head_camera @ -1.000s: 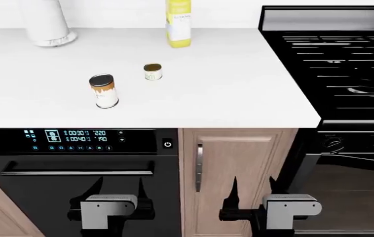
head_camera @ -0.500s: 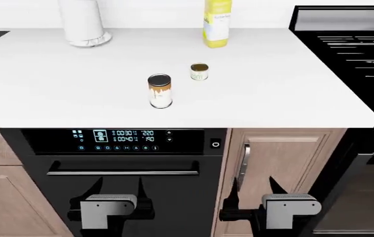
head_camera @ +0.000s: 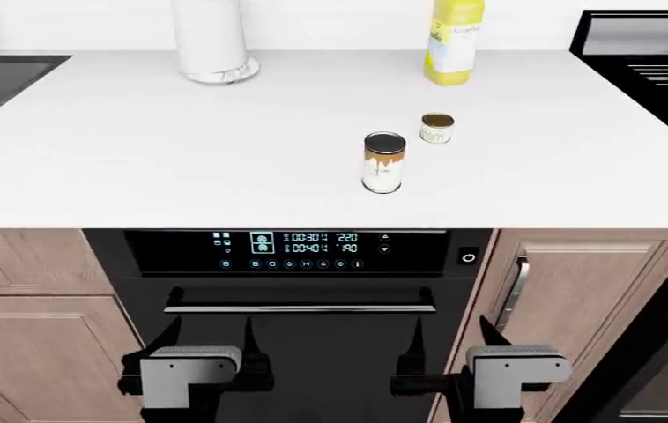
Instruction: Pick the cans from the counter and place them in their designated side in the cabinet.
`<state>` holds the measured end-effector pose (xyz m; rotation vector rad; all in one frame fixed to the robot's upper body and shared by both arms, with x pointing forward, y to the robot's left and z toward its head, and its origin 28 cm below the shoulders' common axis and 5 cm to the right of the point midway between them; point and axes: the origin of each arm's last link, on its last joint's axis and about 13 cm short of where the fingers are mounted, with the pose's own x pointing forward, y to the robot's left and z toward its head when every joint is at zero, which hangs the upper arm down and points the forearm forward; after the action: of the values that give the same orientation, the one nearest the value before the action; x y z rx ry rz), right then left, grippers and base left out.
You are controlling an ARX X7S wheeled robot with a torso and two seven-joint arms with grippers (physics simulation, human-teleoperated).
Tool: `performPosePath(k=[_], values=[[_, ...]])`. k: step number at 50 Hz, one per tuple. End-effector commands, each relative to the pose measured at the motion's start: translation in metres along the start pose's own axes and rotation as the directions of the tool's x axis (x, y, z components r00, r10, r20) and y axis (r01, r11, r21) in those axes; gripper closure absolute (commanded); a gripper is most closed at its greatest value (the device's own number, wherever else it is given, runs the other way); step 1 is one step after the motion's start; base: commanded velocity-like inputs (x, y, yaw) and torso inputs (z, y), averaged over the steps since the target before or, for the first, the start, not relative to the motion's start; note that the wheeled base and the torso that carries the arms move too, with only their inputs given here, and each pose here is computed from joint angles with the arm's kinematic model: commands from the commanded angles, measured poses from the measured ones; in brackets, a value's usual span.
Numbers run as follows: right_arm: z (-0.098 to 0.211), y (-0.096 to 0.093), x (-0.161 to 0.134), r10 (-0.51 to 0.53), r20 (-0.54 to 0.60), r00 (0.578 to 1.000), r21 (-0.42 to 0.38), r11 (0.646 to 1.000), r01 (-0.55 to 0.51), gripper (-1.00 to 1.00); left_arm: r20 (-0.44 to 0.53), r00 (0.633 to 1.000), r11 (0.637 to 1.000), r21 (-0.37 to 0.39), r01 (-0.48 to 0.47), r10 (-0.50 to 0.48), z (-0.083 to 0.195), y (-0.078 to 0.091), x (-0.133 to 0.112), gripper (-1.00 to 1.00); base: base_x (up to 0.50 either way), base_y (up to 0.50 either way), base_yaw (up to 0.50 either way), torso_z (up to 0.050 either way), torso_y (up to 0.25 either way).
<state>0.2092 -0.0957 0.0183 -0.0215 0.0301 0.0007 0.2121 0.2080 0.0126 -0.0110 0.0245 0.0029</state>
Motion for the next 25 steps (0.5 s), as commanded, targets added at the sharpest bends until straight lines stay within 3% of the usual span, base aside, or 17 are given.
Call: performPosePath(k=[1,6,10,18,25], values=[[0.003,-0.002,0.000,-0.001,-0.010,1.000,0.002,1.000,0.001,-1.00,-0.019,1.000,1.000,-0.008,0.010,-0.011,0.002,-0.001,0.000,-1.00,0.00,0.00,0.00,0.000,0.000],[0.011,-0.004,0.000,-0.009,-0.021,1.000,0.021,1.000,0.010,-1.00,-0.035,0.999,0.999,-0.018,0.028,-0.029,0.011,0.000,0.000,-1.00,0.00,0.00,0.00,0.000,0.000],[0.027,-0.003,-0.006,0.023,-0.017,1.000,0.033,0.999,-0.023,-1.00,-0.022,0.995,0.993,-0.066,0.100,-0.102,0.036,-0.001,-0.008,-1.00,0.00,0.00,0.00,0.000,0.000],[0.097,-0.007,-0.023,0.123,0.028,0.992,0.028,0.992,-0.124,-1.00,0.074,0.976,0.971,-0.118,0.210,-0.202,0.113,-0.001,-0.017,-1.00,0.00,0.00,0.00,0.000,0.000],[0.164,-0.005,-0.031,0.218,0.064,0.974,0.019,0.975,-0.220,-1.00,0.118,0.952,0.955,-0.057,0.291,-0.283,0.172,0.005,-0.025,-1.00,0.00,0.00,0.00,0.000,0.000]])
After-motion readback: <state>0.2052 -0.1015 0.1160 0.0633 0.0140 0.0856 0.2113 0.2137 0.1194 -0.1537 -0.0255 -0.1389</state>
